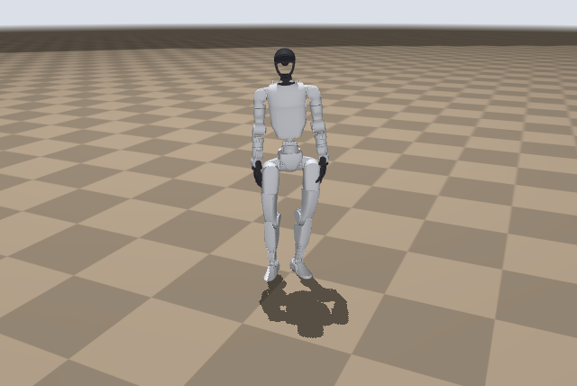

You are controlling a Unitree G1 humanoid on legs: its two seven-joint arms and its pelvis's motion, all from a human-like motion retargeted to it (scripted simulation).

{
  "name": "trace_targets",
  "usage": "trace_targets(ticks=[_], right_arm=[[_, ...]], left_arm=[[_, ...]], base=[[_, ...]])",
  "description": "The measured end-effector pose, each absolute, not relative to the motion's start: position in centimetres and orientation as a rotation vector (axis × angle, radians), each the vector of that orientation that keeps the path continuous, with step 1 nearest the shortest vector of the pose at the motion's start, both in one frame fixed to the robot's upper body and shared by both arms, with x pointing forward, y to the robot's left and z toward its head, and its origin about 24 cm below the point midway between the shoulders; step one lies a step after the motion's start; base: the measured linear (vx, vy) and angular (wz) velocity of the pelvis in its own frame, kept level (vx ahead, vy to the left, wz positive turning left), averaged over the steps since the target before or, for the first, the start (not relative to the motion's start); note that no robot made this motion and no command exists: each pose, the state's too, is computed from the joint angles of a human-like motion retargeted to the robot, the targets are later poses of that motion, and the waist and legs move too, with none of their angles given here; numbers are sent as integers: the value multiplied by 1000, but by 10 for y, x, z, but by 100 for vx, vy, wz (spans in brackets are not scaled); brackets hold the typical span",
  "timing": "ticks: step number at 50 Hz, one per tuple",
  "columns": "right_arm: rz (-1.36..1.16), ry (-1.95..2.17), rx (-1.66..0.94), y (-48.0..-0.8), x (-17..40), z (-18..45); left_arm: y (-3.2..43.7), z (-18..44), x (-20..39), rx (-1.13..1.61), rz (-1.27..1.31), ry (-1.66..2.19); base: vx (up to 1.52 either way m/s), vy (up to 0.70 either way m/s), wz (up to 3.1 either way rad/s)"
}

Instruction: In place motions

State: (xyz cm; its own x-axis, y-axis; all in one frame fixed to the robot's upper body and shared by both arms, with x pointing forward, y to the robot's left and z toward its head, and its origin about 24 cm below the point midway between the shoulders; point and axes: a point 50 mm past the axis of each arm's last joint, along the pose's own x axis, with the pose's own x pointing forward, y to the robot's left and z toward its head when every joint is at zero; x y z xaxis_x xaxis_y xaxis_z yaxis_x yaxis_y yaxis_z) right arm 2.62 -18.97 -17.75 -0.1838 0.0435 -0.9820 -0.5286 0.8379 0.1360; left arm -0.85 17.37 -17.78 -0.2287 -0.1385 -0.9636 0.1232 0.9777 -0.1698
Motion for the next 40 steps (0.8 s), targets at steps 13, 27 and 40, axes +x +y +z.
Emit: trace_targets(ticks=[13,27,40], right_arm=[[507,1671,-371,-196,32,-177],[496,1664,-358,-194,31,-177],[505,1671,-351,-194,30,-177]], left_arm=[[170,-178,-6,9,-266,1777],[174,-178,-6,-3,-240,1777],[173,-178,-5,16,-243,1769]], base=[[0,0,0],[-4,2,12],[-7,6,13]])
